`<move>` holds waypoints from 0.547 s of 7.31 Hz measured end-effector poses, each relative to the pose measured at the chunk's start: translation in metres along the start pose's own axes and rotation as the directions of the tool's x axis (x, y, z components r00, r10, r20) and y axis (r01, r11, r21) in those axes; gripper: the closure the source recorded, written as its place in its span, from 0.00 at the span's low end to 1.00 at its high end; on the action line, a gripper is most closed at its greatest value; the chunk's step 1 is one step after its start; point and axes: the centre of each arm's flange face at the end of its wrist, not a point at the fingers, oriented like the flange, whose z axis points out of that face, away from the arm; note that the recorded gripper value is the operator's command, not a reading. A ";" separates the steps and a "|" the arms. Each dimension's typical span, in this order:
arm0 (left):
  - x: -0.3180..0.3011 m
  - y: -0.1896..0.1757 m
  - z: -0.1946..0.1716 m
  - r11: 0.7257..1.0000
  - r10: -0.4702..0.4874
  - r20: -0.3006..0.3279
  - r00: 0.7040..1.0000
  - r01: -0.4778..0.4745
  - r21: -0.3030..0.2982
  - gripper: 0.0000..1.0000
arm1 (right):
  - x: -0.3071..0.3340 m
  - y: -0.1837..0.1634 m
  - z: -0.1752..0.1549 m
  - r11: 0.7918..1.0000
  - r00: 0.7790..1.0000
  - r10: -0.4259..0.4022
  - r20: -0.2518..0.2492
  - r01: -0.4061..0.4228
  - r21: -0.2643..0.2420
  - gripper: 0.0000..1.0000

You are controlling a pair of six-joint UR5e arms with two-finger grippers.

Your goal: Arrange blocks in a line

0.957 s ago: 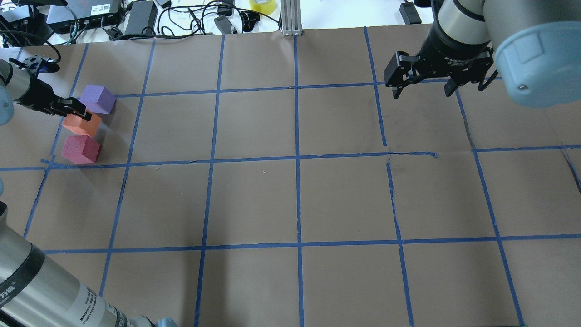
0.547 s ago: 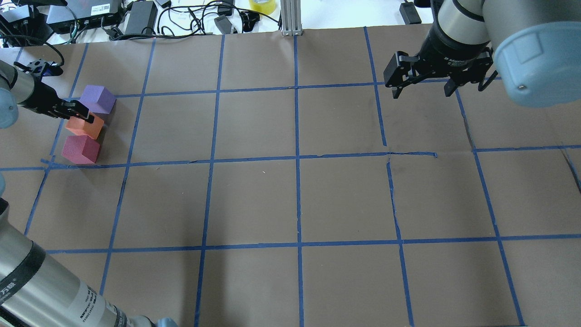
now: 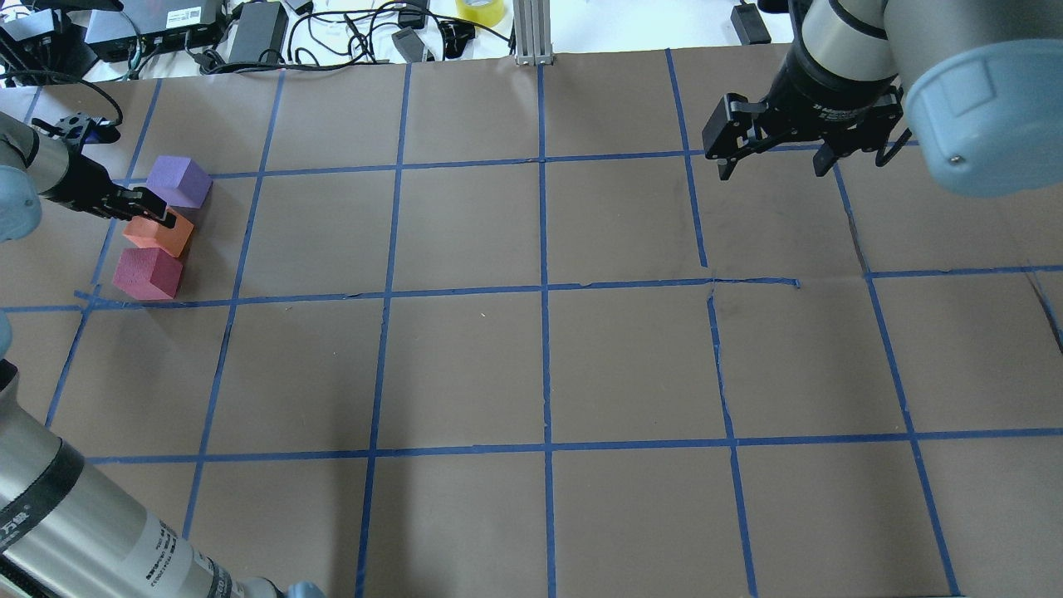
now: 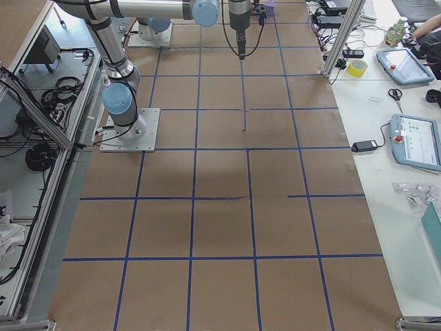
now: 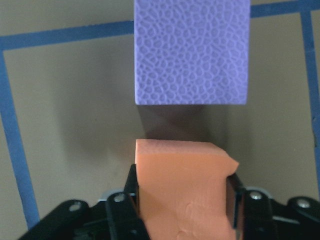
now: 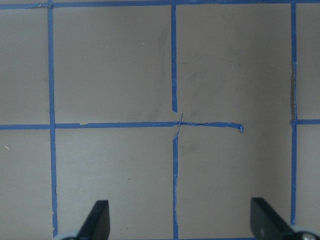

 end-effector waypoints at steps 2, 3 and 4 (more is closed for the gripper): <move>0.042 -0.013 -0.067 0.998 0.045 0.064 0.997 -0.043 -0.034 0.00 | 0.001 0.000 0.000 1.000 1.000 0.006 -0.001 -0.006 0.000 0.00; 0.076 -0.012 -0.116 0.997 0.042 0.070 0.997 -0.037 -0.065 0.00 | 0.001 0.000 0.000 1.000 1.000 0.007 -0.001 -0.007 0.000 0.00; 0.116 -0.005 -0.167 0.997 -0.007 0.065 0.998 0.012 -0.082 0.00 | 0.001 0.000 0.000 1.000 1.000 0.007 -0.001 -0.007 0.000 0.00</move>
